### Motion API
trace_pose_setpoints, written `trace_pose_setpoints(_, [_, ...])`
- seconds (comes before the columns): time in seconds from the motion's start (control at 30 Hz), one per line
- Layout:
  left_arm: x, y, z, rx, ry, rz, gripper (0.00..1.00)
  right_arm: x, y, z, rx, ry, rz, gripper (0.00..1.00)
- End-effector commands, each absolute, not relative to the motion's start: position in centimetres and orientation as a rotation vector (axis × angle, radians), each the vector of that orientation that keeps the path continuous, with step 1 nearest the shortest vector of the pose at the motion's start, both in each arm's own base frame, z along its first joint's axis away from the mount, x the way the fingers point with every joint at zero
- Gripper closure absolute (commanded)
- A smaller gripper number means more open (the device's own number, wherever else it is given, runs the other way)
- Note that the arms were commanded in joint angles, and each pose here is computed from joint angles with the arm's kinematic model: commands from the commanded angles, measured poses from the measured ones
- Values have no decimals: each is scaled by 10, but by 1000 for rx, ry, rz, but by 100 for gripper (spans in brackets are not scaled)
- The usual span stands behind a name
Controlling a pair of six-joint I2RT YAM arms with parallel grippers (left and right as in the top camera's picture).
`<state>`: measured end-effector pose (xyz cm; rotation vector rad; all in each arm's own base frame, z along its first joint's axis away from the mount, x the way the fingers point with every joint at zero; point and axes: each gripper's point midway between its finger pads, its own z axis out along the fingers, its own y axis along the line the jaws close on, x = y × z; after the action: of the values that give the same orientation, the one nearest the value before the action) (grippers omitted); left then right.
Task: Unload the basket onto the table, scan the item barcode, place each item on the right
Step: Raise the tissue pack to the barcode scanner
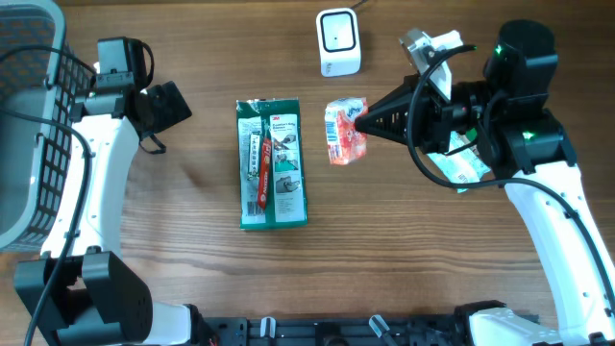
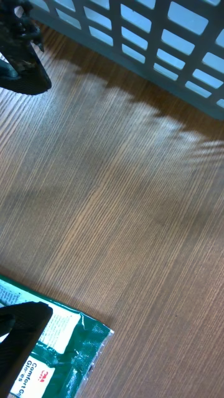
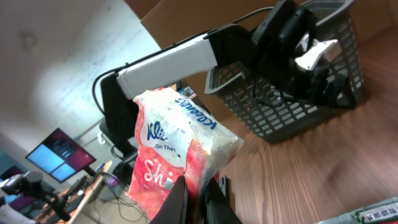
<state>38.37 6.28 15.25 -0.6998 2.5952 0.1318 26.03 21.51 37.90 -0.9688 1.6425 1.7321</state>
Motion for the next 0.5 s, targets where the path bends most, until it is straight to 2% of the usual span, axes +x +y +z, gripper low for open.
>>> trace_pose_setpoints(0.0, [386,67,160,-688,2577,145,0,310,215,344,-744,1826,1506,96])
trace_pose_setpoints(0.07, [386,67,160,-688,2577,145,0,349,200,307,-546,2000,1236,96])
trace_pose_setpoints(0.2, [386,67,160,-688,2577,145,0,382,170,276,-387,2122,881,96])
trace_pose_setpoints(0.47, [386,67,160,-688,2577,145,0,409,138,326,-327,2152,564,96])
